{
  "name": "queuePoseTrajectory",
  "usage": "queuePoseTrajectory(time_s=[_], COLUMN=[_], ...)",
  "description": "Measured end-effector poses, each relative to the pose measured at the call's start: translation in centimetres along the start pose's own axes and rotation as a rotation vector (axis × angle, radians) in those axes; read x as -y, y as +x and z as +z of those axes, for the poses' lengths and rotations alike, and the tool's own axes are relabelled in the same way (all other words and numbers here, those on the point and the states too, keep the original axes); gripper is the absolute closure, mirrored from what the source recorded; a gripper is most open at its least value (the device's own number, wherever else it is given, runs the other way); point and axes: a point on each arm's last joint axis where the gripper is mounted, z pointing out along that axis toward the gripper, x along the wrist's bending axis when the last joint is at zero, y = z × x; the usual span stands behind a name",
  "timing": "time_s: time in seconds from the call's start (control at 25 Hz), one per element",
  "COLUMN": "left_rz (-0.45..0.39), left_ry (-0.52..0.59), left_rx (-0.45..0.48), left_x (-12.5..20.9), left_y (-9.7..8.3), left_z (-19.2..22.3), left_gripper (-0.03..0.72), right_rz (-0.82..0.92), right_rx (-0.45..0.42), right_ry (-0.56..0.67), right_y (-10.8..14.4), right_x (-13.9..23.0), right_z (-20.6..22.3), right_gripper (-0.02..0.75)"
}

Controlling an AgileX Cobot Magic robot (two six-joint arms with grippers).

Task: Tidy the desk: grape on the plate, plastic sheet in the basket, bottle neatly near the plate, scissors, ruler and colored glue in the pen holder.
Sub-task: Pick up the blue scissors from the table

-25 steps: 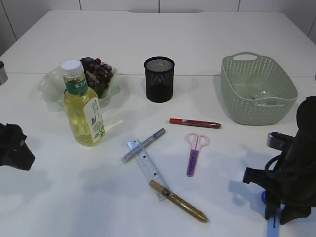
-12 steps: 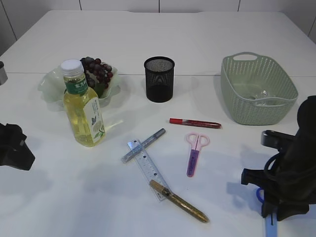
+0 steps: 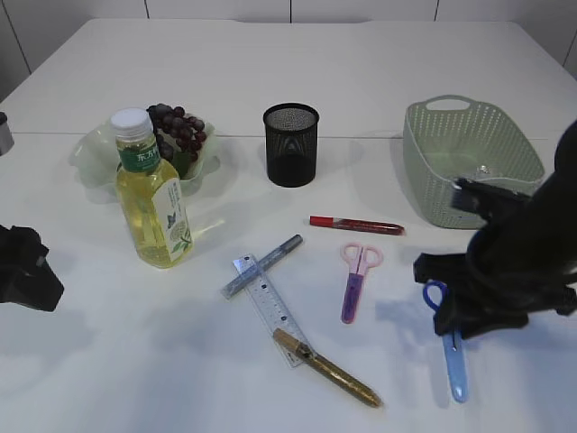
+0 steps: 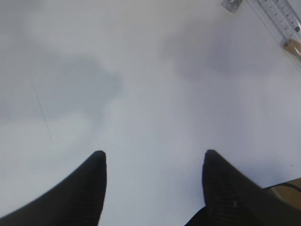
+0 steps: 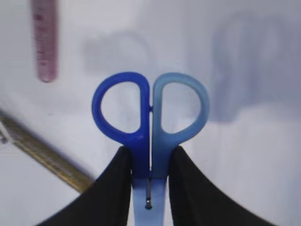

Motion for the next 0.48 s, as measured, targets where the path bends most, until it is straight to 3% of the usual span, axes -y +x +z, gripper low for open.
queuePoseTrajectory(time_s=[0.24,0.48], left_rz=[0.000,-0.018], left_ry=[0.000,0.002], left_rx=[0.000,0.020], left_x=[0.0,0.0], left_y=[0.0,-0.2], left_z=[0.0,0.0], left_gripper=[0.221,0.221], right_rz=[-0.187,-0.305], right_rx=[-0.174,-0.236], right_ry=[-0.141,-0.298], right_y=[3.7,6.5], right_x=[-4.1,-8.3], right_z=[-4.1,-7.7], right_gripper=[0.538,0.539])
